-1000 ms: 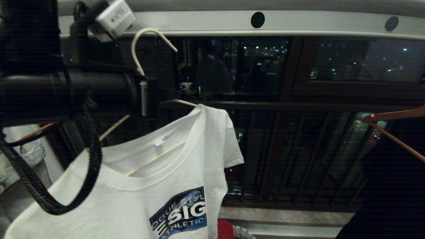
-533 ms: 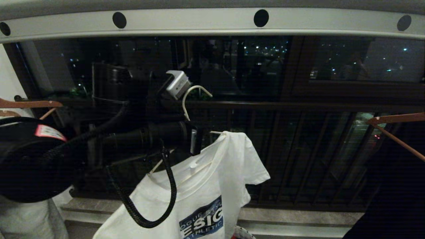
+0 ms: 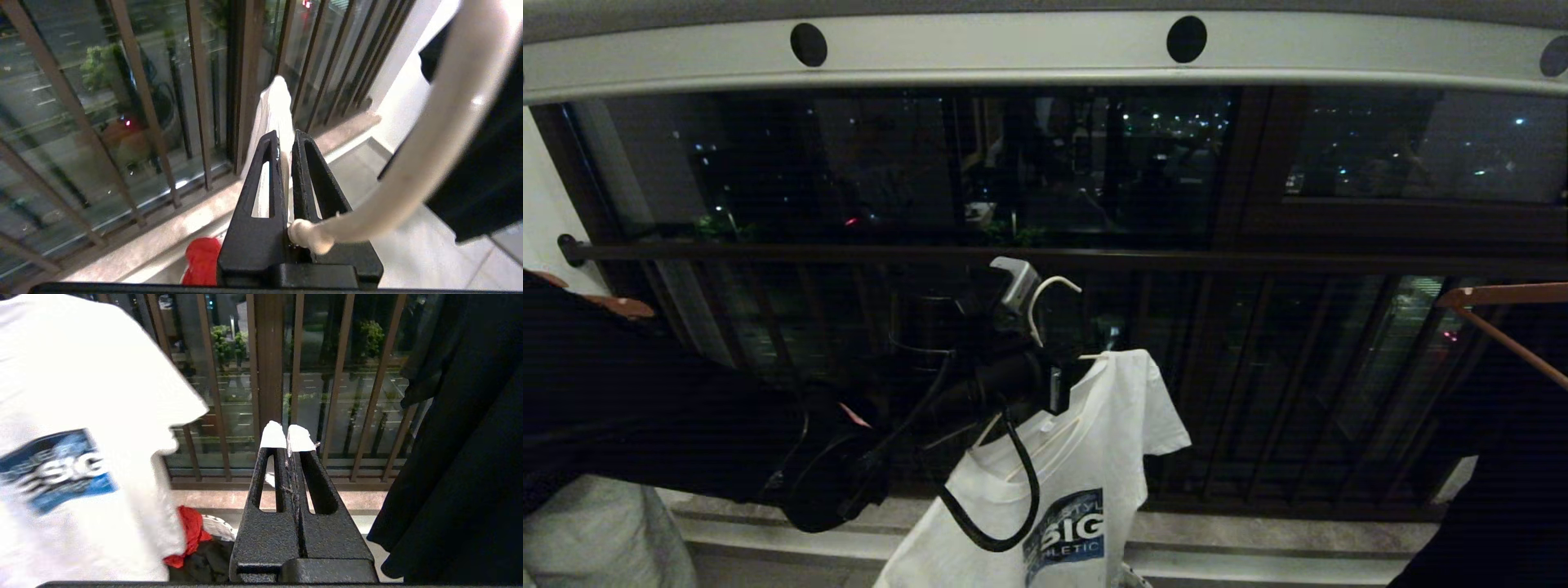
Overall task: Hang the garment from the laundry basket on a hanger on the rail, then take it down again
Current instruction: Take the clothes off the clothes rack
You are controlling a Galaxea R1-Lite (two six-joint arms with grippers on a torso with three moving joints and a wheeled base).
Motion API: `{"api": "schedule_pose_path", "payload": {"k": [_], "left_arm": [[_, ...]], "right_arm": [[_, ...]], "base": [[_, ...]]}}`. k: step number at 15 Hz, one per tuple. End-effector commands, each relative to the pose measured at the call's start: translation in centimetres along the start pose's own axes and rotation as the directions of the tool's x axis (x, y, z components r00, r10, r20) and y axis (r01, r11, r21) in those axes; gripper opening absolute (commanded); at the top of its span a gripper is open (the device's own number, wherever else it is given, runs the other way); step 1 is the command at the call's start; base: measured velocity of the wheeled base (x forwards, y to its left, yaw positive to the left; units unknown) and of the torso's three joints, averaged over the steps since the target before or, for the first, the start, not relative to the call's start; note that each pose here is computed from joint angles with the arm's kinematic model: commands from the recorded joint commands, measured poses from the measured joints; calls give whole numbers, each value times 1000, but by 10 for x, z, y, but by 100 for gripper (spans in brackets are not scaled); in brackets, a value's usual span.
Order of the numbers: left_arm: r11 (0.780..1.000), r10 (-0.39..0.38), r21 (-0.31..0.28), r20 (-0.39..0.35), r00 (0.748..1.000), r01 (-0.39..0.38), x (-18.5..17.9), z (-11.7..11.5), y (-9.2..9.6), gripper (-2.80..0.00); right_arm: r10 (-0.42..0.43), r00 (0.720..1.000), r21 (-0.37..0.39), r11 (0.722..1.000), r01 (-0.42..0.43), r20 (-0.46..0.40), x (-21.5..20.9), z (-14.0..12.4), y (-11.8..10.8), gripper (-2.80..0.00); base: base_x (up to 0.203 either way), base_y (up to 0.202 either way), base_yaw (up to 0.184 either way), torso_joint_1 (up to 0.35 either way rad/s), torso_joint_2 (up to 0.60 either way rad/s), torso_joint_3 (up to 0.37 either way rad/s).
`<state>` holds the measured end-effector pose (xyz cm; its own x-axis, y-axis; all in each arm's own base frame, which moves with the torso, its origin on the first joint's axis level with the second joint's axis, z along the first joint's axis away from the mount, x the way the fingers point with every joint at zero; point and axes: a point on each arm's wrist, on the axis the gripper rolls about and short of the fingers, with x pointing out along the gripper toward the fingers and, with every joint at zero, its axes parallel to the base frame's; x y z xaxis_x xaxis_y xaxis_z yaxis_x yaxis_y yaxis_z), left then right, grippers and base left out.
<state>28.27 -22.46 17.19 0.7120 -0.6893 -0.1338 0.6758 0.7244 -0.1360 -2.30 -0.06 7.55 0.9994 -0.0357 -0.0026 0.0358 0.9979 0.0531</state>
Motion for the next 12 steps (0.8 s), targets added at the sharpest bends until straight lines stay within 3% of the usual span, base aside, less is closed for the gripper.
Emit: {"api": "schedule_pose_path", "payload": {"k": [1,4,7,9,12], "left_arm": [[1000,8,-11,-37,999,-8,22,-19,5,-280],[1000,12,-18,-38,999,-13,30,-21,8,-280],[999,18,-29,-16,1000,-19,29,-14,9,-280],[999,24,-30,-11,1000,-24,28,-13,11,-280],[998,32,-45,15,999,-31,29,-5,14,-280]], "right_arm": [[-4,1000,-1,1000,4,0,0,0,0,-280],[11,999,2,1000,-11,50,-7,30,1,-280],[92,994,4,996,-92,-60,8,74,6,-280],[174,963,29,985,-172,-207,43,95,11,-280],[273,887,92,962,-257,-372,114,109,18,-280]], "base": [[0,0,0,0,0,0],[0,0,0,0,0,0],[0,0,0,0,0,0],[0,0,0,0,0,0],[0,0,0,0,0,0]]}}
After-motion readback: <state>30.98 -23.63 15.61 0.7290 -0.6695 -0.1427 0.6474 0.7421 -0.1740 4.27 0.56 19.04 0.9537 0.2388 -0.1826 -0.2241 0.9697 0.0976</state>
